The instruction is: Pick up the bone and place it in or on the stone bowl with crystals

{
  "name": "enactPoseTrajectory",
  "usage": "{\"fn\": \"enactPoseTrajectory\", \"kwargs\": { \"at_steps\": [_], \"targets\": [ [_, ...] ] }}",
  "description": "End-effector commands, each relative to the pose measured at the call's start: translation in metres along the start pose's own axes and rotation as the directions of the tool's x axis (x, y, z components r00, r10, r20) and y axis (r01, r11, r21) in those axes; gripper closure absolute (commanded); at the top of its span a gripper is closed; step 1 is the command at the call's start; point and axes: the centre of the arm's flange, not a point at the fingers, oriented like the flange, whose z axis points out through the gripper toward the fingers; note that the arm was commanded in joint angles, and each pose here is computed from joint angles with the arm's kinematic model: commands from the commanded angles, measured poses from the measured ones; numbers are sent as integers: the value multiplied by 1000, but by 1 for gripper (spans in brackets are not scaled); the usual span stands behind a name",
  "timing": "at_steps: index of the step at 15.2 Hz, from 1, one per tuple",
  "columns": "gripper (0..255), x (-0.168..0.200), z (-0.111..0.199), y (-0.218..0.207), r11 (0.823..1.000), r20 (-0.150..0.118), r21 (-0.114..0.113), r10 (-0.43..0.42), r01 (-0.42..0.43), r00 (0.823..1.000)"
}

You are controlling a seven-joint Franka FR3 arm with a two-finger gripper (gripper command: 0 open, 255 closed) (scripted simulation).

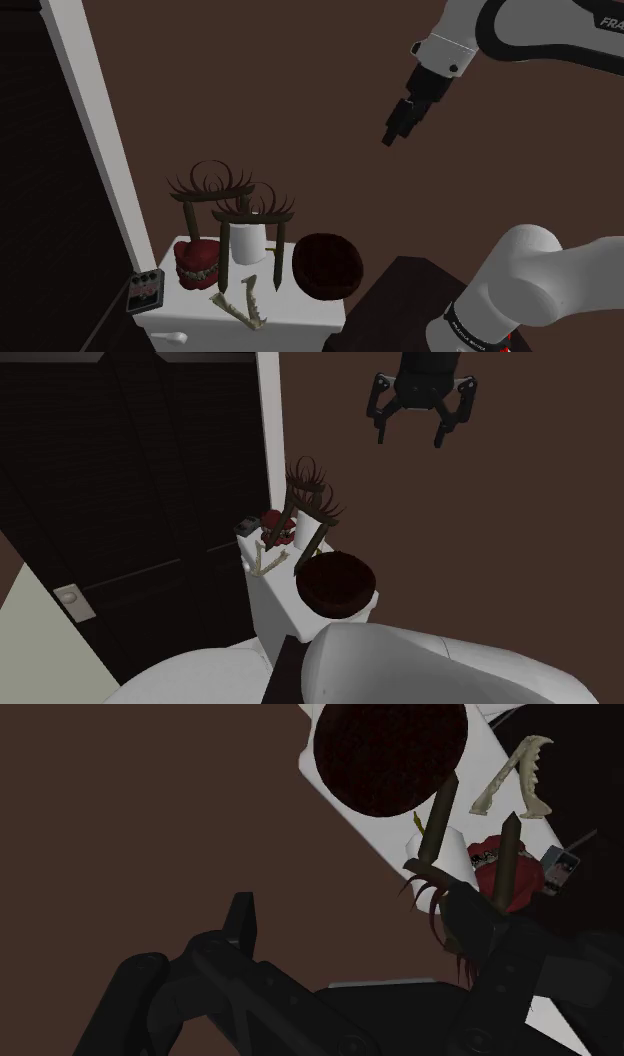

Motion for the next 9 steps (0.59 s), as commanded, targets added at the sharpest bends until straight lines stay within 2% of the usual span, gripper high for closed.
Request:
{"fn": "enactPoseTrajectory", "kwargs": {
  "at_steps": [1,9],
  "targets": [
    [0,0,0,0,1000,0,0,0,0,1000],
    [0,24,76,-72,999,32,-6,-44,44,999]
  ]
}}
